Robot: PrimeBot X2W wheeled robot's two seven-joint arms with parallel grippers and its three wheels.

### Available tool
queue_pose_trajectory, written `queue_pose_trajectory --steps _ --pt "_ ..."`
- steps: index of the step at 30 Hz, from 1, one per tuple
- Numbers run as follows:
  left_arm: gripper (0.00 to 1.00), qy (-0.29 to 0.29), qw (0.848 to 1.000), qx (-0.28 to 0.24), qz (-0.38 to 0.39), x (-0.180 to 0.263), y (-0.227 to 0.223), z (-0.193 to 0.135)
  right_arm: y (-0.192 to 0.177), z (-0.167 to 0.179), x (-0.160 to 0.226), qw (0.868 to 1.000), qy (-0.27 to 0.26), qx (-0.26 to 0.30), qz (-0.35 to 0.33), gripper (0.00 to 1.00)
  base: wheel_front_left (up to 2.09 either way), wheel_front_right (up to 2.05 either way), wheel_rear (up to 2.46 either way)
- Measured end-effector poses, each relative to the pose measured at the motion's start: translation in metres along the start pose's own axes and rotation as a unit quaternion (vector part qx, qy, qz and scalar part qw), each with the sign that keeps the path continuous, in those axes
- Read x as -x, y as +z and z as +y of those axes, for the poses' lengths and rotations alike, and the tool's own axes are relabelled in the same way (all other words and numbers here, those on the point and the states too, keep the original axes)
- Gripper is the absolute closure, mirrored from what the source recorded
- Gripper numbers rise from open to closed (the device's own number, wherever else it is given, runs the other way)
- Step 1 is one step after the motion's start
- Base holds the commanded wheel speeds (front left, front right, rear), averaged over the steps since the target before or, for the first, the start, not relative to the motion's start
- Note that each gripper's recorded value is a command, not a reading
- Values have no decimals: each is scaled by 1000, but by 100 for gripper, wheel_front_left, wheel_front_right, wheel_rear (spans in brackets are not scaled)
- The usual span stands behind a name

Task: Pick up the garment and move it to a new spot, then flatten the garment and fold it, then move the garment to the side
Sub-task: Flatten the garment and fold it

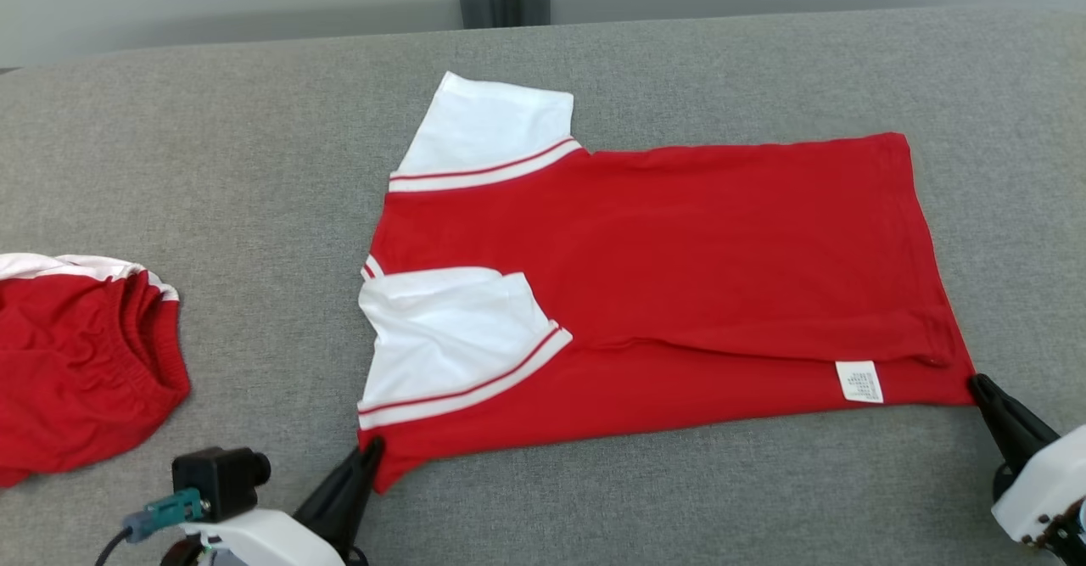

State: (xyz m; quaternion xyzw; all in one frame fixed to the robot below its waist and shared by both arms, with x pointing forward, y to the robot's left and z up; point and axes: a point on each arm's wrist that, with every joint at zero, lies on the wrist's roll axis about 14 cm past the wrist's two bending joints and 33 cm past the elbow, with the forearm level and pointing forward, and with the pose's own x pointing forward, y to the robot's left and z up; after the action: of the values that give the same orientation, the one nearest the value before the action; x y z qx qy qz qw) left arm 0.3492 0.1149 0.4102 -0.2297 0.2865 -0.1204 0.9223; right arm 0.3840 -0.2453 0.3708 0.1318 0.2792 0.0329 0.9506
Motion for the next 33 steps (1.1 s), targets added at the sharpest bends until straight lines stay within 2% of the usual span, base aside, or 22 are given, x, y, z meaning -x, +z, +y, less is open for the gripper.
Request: queue_pose_trajectory --steps 5,9,17,18,19,20,21,26,28,33 --pt "100 -7 999 10 38 14 -19 -8 0 -7 16 1000 -2 4 1 100 0 0 0" --pt "100 -6 998 13 63 21 -28 -9 -2 -15 25 999 -10 29 11 100 0 0 0" --pt "100 9 998 13 67 23 -29 -4 -12 -14 30 998 -23 34 38 100 0 0 0" --pt "77 10 998 13 68 23 -30 -4 -13 -14 31 998 -26 35 38 100 0 0 0" --pt "56 12 998 14 67 23 -30 -4 -12 -15 31 998 -29 38 37 84 0 0 0" --pt "34 15 998 15 64 23 -30 -3 -10 -16 31 998 -33 40 33 0 0 0 0" --pt "0 20 998 13 63 23 -29 -2 -7 -18 32 998 -37 41 25 0 0 0 0" --pt "0 40 999 8 17 24 -10 5 19 -17 34 996 -47 64 -34 0 0 0 0" --pt "0 47 998 5 -44 24 16 7 40 -8 35 993 -43 77 -84 0 0 0 0" --pt "0 46 990 -1 -130 24 50 2 59 18 35 986 -20 85 -141 0 0 0 0"
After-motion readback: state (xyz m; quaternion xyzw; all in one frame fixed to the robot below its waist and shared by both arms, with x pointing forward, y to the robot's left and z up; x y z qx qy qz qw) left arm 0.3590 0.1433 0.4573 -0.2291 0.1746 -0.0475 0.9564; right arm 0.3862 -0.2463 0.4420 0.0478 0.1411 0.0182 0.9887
